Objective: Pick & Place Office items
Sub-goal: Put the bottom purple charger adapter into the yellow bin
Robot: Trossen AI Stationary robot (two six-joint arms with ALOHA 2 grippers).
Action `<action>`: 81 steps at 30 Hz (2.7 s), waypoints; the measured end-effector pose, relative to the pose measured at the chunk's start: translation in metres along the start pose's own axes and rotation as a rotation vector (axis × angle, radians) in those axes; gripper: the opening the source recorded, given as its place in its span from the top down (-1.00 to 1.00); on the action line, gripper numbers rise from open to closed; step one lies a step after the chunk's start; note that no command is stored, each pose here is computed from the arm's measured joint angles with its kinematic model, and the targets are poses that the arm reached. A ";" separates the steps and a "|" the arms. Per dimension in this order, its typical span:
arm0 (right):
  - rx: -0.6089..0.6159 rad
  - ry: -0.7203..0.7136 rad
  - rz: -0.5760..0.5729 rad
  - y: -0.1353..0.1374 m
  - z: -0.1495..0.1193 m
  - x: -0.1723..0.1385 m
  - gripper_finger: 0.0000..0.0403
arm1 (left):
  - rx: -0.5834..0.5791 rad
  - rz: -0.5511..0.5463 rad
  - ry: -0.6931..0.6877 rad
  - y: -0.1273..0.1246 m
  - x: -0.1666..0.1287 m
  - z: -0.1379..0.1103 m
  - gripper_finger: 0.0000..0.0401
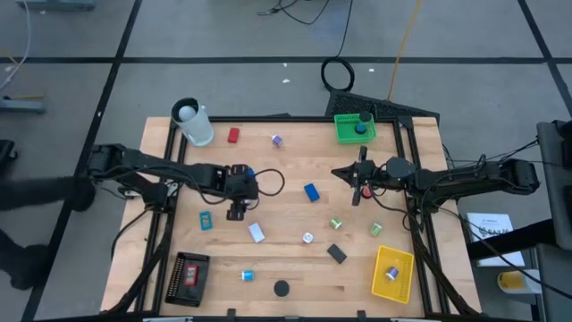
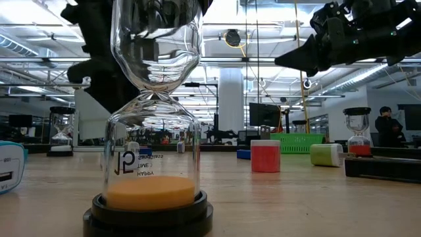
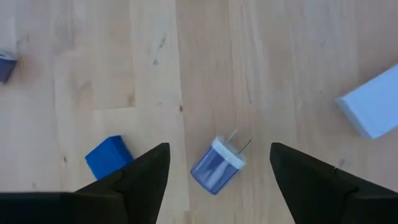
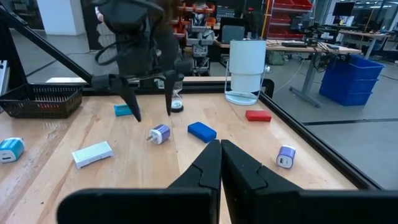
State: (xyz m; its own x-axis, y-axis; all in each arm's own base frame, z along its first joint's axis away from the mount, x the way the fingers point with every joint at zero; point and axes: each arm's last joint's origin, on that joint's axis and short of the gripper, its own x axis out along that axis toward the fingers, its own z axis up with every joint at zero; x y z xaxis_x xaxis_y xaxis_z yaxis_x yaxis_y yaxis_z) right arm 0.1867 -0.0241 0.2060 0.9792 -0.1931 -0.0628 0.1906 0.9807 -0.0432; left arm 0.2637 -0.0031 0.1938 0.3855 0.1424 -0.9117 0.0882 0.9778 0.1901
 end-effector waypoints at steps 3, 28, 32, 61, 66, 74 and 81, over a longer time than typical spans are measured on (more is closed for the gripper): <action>0.000 0.000 0.000 0.000 0.000 0.000 1.00 | 0.024 -0.018 0.024 -0.002 0.007 0.000 -0.44; -0.001 0.000 0.000 0.000 0.000 0.000 1.00 | 0.100 -0.069 0.218 -0.010 0.047 -0.009 0.00; 0.000 0.000 0.000 0.000 0.000 0.000 1.00 | 0.016 -0.100 0.229 -0.011 0.046 -0.011 0.24; 0.000 0.000 0.000 0.000 0.000 0.000 1.00 | -0.190 -0.043 0.231 -0.027 0.044 -0.009 0.32; -0.001 0.016 0.001 0.000 -0.002 0.000 1.00 | -0.113 0.072 0.162 -0.032 0.039 -0.004 0.35; 0.048 0.055 0.005 0.001 -0.007 0.003 1.00 | -0.090 -0.068 -0.418 -0.032 0.042 0.027 0.35; 0.017 0.175 0.077 0.019 -0.010 0.025 0.88 | -0.097 -0.317 -0.777 -0.017 0.044 0.022 0.35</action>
State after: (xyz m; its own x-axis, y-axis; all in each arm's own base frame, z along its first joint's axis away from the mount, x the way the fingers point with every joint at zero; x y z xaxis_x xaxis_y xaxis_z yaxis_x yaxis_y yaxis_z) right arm 0.2144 -0.0103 0.1938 0.9642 -0.1179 -0.2374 0.1179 0.9929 -0.0146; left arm 0.2990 -0.0171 0.1586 0.8809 -0.2525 -0.4003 0.2334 0.9676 -0.0968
